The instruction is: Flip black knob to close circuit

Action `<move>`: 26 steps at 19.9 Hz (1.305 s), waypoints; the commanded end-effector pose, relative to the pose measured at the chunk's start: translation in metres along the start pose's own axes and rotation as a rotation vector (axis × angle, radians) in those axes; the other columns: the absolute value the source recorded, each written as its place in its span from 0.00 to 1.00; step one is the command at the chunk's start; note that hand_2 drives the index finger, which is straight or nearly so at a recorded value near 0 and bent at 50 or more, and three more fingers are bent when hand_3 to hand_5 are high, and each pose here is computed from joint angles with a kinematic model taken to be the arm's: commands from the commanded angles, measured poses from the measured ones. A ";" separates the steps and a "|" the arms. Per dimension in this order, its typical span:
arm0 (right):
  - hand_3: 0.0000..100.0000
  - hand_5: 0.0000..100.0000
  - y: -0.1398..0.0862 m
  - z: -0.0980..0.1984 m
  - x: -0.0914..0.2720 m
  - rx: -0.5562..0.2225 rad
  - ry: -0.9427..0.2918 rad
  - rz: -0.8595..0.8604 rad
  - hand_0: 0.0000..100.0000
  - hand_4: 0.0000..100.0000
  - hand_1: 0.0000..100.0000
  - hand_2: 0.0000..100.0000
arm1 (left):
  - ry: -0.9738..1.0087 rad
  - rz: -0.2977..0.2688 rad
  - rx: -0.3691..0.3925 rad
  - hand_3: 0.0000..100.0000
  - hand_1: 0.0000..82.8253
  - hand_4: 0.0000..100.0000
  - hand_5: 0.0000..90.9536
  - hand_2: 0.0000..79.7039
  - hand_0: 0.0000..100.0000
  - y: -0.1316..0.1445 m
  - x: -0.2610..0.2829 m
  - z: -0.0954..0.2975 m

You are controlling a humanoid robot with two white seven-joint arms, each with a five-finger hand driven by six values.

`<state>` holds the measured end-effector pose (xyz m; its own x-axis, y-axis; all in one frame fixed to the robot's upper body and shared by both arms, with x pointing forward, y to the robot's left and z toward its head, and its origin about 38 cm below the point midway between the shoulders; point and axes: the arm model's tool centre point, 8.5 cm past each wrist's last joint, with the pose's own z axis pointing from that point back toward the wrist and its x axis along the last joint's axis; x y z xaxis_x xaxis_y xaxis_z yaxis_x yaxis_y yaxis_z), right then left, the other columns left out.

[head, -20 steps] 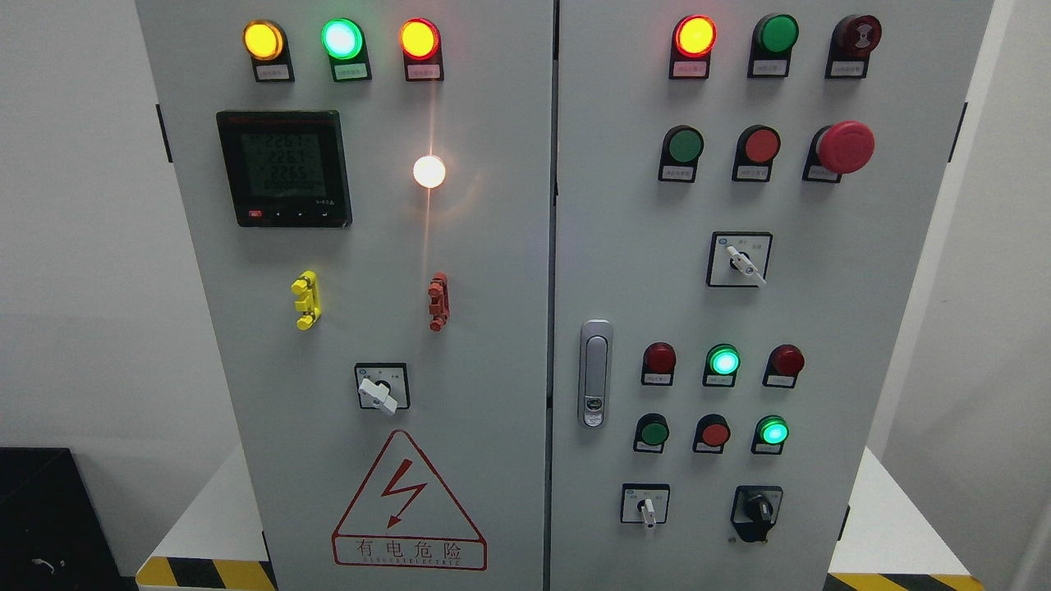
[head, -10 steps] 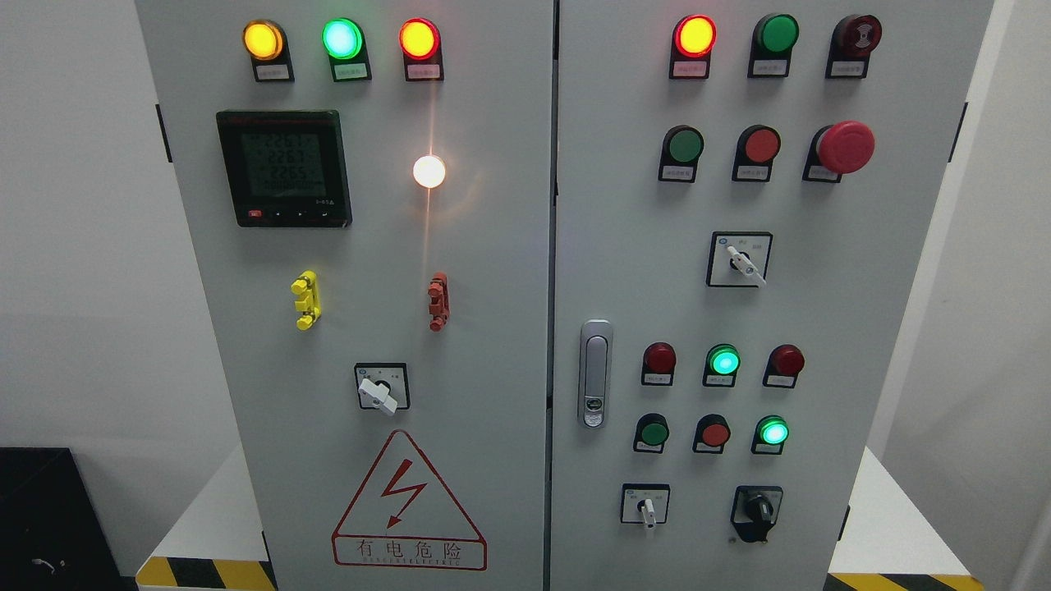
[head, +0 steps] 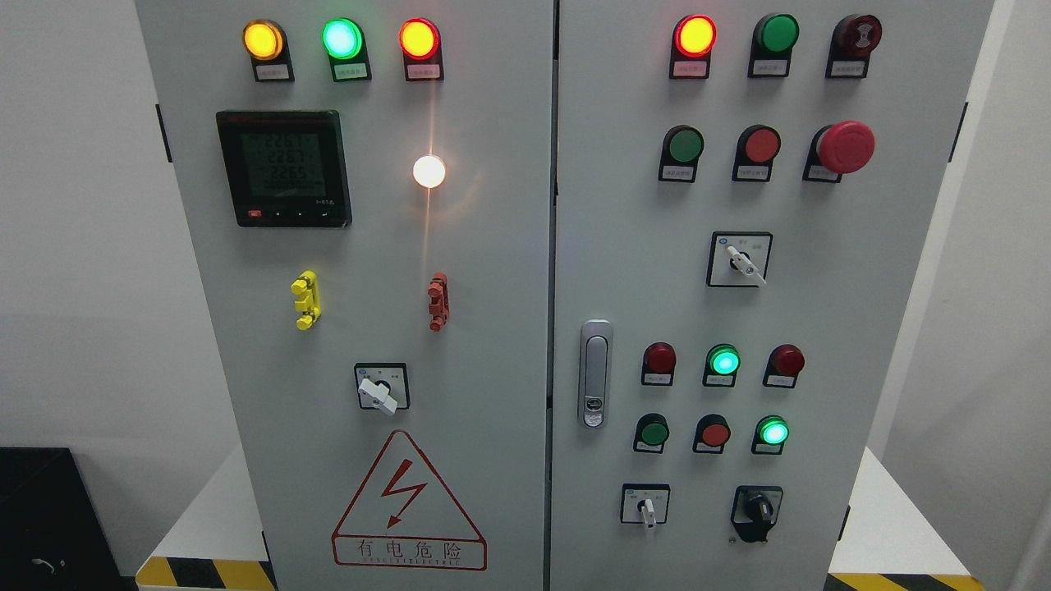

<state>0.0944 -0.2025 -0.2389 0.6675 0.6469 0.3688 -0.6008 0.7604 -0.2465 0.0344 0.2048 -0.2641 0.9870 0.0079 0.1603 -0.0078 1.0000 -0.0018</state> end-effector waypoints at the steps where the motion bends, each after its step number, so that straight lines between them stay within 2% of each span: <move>1: 0.40 0.24 -0.082 0.014 0.066 -0.269 -0.181 0.145 0.00 0.41 0.09 0.26 | 0.006 0.000 0.001 0.00 0.67 0.00 0.00 0.00 0.12 0.000 -0.004 0.000; 9: 0.62 0.47 -0.148 0.057 0.114 -0.564 -0.296 0.314 0.00 0.56 0.10 0.40 | 0.006 0.000 0.001 0.00 0.67 0.00 0.00 0.00 0.12 0.000 -0.004 0.000; 13: 0.74 0.59 -0.172 0.080 0.136 -0.670 -0.322 0.358 0.00 0.68 0.11 0.49 | 0.006 0.000 0.001 0.00 0.67 0.00 0.00 0.00 0.12 0.000 -0.004 0.000; 15: 0.78 0.64 -0.181 0.091 0.147 -0.717 -0.347 0.370 0.00 0.71 0.09 0.54 | 0.006 0.000 0.001 0.00 0.67 0.00 0.00 0.00 0.12 0.000 -0.004 0.000; 20: 0.95 0.81 -0.204 0.123 0.172 -0.844 -0.376 0.420 0.00 0.82 0.00 0.74 | 0.006 0.000 0.001 0.00 0.67 0.00 0.00 0.00 0.12 0.000 -0.004 0.000; 22: 1.00 0.87 -0.213 0.135 0.181 -0.893 -0.382 0.437 0.00 0.88 0.00 0.81 | 0.006 0.000 0.001 0.00 0.67 0.00 0.00 0.00 0.12 0.000 -0.004 0.000; 26: 1.00 0.96 -0.226 0.158 0.197 -0.956 -0.409 0.437 0.00 0.94 0.00 0.89 | 0.006 0.000 0.001 0.00 0.67 0.00 0.00 0.00 0.12 0.000 -0.004 0.000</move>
<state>0.2598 -0.2467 -0.0667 0.2602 0.9140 0.3113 -0.2976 0.3826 -0.8747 0.0343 0.2050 -0.2641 0.9870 0.0080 0.1603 -0.0078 1.0000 -0.0016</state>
